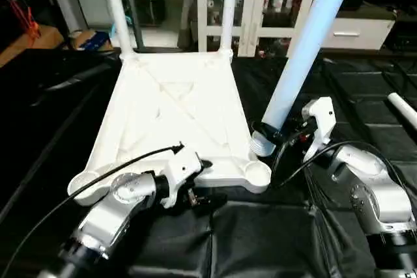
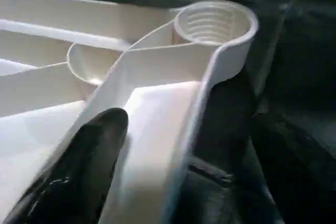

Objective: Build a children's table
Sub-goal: Insert table leg to table base

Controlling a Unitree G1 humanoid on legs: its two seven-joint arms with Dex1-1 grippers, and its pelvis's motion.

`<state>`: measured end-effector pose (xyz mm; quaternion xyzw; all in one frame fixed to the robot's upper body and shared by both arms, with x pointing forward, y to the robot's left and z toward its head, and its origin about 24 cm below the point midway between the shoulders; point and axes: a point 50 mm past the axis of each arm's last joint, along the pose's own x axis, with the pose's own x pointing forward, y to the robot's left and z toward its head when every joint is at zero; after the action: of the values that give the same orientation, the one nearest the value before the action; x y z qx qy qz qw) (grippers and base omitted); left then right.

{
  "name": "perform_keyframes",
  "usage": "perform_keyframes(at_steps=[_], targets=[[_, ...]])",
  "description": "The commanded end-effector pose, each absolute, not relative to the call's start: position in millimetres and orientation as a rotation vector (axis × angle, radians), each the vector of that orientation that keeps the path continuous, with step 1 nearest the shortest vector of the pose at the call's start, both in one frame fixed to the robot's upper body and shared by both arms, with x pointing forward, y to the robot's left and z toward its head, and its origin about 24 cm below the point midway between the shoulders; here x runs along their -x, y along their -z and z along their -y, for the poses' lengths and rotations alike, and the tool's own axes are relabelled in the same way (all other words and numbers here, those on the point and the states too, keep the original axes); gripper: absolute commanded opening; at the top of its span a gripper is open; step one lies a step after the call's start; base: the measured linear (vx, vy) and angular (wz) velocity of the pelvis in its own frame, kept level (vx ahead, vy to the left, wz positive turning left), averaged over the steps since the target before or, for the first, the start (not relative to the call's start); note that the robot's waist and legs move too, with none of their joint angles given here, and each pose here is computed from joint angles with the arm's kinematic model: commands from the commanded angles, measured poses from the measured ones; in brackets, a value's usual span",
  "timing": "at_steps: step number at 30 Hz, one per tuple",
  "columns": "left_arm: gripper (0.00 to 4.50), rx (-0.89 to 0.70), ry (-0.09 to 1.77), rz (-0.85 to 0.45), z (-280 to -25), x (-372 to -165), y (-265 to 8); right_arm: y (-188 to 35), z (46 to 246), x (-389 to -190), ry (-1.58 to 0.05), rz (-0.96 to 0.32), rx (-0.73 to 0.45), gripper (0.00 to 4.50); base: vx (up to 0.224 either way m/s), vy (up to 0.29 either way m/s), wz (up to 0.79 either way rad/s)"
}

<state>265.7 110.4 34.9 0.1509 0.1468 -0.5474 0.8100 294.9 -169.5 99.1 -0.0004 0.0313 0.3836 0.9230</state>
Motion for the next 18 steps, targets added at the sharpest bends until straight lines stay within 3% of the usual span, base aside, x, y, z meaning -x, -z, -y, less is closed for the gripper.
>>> perform_keyframes(at_steps=[1,18], targets=[[3.86,-0.369,1.172,-0.324,-113.4,-269.8,-34.2,-105.7,169.7,-294.6,-0.792,-0.044,0.021,1.88,0.06,0.009,0.0],[2.55,-0.434,1.251,-0.341,-113.6,-274.7,-43.8,-106.1,166.8,-294.8,-0.797,-0.033,0.042,1.88,0.011,0.002,0.0]])
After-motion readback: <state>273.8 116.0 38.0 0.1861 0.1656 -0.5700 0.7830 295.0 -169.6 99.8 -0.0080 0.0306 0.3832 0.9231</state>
